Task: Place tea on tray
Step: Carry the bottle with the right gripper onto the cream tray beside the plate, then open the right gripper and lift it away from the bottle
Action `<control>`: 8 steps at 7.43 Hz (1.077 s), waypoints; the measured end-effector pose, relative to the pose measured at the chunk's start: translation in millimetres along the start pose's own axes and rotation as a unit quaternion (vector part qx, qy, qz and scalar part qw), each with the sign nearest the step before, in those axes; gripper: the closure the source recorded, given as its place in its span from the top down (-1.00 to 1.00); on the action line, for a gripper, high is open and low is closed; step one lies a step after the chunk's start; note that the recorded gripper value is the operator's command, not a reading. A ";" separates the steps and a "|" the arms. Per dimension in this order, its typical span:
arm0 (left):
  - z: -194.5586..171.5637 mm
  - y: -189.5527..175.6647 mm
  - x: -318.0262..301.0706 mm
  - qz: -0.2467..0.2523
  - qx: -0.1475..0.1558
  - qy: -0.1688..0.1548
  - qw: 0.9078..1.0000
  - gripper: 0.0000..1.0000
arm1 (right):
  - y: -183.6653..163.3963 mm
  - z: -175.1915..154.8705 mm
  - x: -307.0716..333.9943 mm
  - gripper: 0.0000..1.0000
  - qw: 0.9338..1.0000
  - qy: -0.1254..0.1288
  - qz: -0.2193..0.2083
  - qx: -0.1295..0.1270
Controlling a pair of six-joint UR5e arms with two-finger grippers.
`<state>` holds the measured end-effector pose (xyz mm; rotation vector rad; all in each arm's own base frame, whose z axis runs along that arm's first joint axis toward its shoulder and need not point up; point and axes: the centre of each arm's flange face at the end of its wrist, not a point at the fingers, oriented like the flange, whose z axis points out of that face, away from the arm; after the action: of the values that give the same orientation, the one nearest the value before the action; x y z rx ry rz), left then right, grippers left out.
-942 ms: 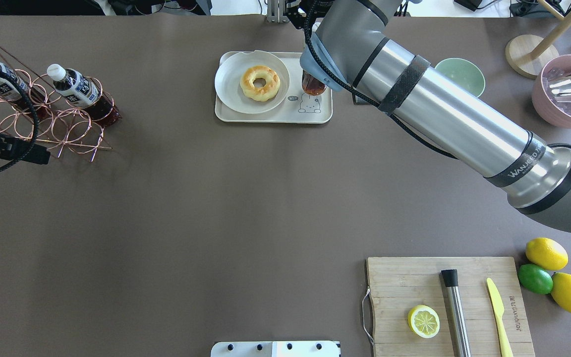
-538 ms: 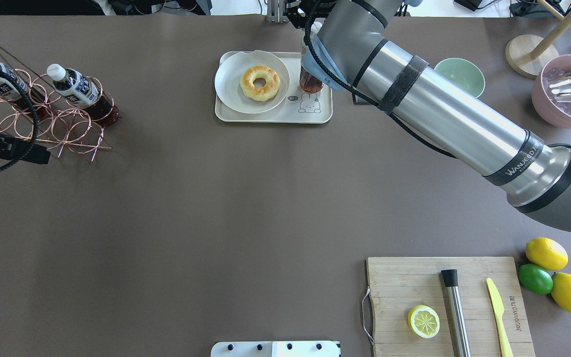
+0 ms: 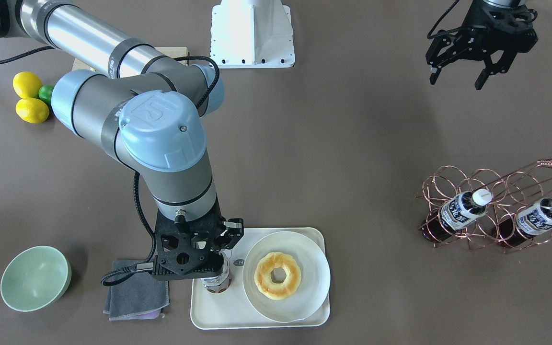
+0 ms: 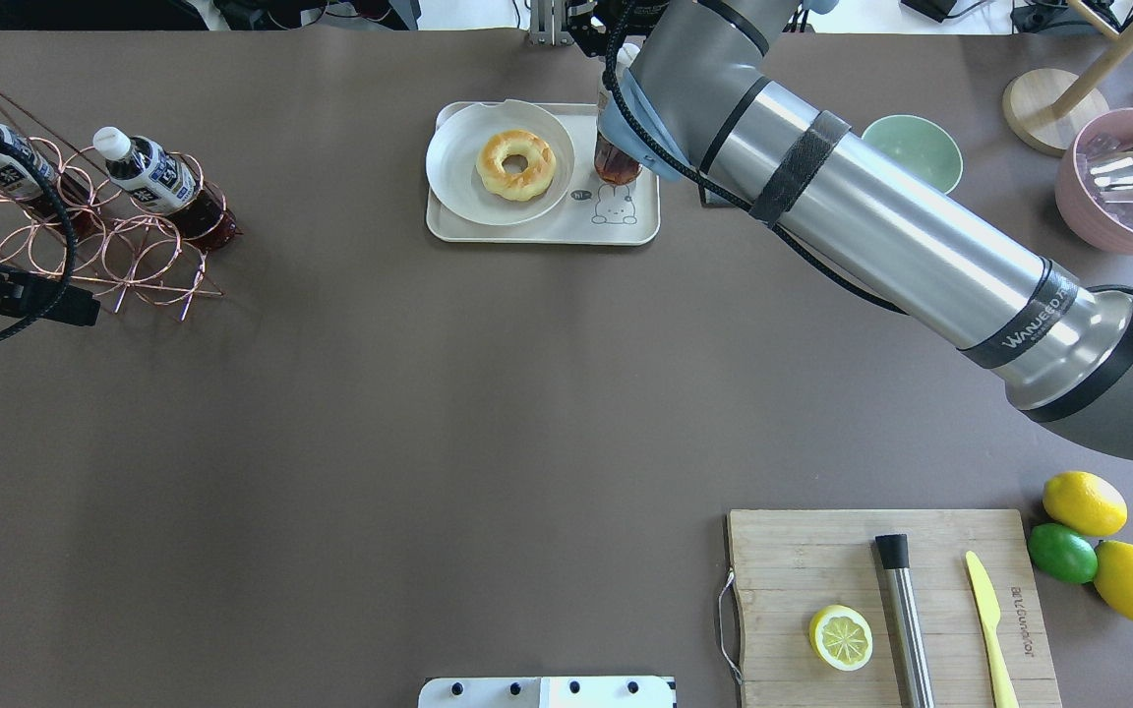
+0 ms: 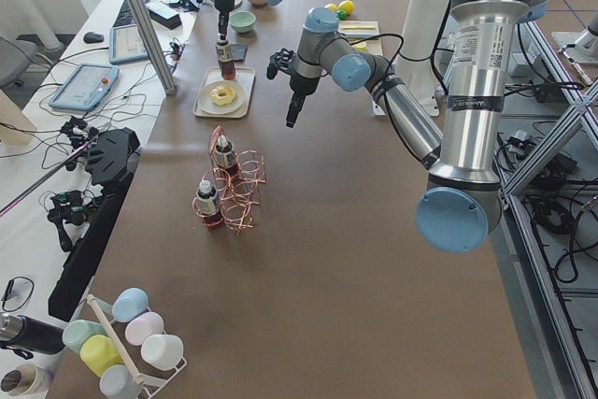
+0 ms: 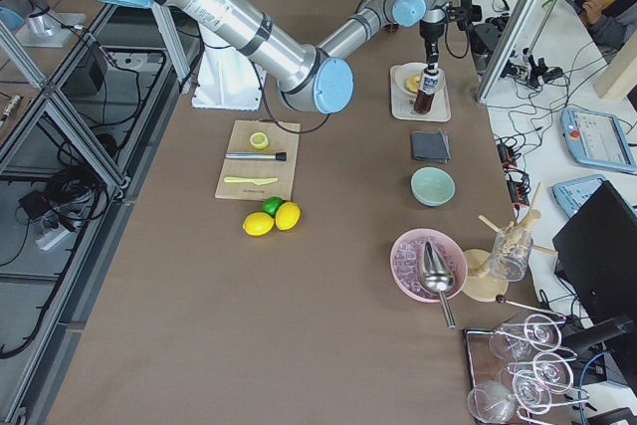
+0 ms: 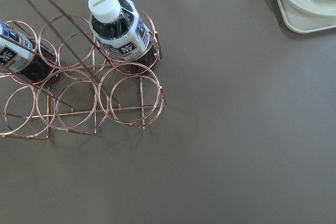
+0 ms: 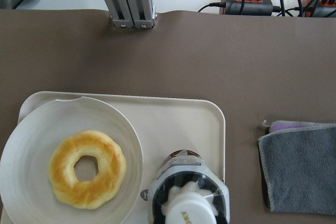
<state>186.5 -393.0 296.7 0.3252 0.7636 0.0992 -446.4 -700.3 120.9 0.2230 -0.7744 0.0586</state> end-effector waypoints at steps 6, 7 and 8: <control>-2.0 0.3 -0.2 0.000 0.001 0.000 1.000 0.94 | 4.9 0.4 -3.2 1.00 1.000 -0.003 0.000 -0.002; -4.4 0.3 -0.4 0.000 0.003 0.001 1.000 0.94 | 1.2 -9.9 1.3 1.00 1.000 -0.013 0.003 -0.007; -8.2 -1.1 -3.4 -0.003 0.006 0.000 1.000 0.93 | -0.5 -22.6 20.4 1.00 0.999 -0.024 0.010 -0.021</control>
<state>178.3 -392.6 293.0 0.3343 0.7664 0.0883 -416.2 -696.4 119.4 0.1762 -0.8243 0.0567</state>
